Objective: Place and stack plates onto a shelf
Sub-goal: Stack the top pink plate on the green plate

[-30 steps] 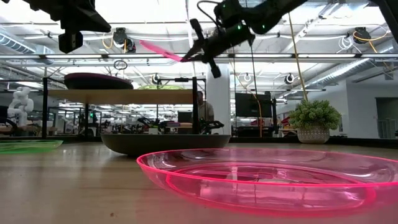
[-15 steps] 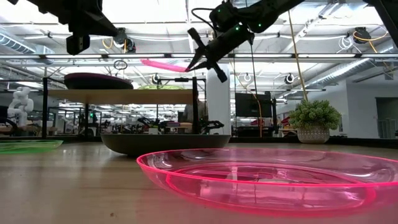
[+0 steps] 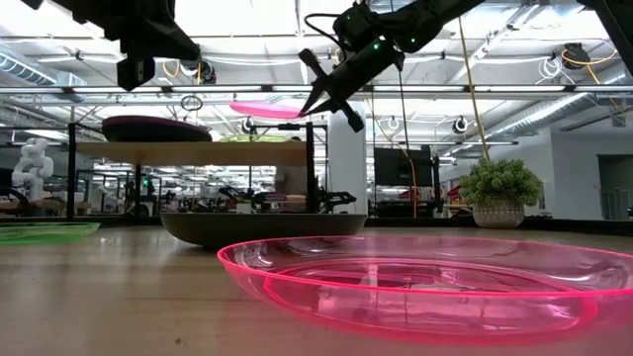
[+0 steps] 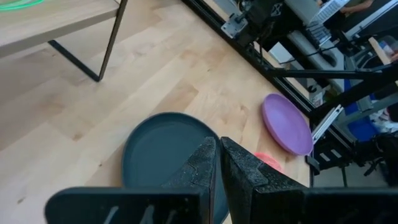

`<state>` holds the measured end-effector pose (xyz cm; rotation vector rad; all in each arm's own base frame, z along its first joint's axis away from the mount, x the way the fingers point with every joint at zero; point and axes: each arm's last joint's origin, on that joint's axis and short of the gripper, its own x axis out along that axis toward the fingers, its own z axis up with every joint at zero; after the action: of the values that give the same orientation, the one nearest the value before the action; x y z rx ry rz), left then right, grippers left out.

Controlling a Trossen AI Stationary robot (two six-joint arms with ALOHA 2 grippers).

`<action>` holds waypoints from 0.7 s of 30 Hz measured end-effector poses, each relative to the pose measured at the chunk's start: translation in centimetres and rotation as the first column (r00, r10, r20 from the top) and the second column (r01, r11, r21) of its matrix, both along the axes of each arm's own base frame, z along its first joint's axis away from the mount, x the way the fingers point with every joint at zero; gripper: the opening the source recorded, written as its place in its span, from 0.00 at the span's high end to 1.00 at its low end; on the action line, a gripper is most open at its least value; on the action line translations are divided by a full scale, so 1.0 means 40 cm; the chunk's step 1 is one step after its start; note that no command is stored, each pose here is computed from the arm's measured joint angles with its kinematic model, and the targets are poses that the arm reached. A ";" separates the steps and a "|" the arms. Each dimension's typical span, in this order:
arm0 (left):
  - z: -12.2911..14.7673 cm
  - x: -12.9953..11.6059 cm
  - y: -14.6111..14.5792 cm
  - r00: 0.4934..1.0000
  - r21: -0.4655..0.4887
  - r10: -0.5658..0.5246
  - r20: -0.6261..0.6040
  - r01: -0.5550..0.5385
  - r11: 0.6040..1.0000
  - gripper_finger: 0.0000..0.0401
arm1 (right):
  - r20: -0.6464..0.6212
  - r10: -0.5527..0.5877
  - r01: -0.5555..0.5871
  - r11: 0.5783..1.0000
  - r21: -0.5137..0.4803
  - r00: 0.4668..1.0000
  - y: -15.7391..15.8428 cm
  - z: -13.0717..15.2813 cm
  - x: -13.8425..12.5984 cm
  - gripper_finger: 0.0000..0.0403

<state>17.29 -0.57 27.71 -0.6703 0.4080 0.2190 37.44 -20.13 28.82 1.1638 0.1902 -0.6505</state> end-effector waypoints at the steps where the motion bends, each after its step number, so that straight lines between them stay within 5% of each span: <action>1: 0.001 0.002 -0.001 1.000 0.000 -0.002 0.005 0.002 1.000 0.93 | -0.003 0.000 0.000 1.000 -0.003 1.000 0.001 0.000 0.001 1.00; 21: 0.009 0.006 -0.003 0.999 -0.036 0.009 0.047 -0.007 0.999 0.93 | -0.037 0.018 -0.020 0.999 -0.036 0.999 0.004 -0.058 0.038 1.00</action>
<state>17.54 -0.68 28.09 -0.7113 0.3645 0.2035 38.96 -19.99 26.48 1.1140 0.2196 -0.6565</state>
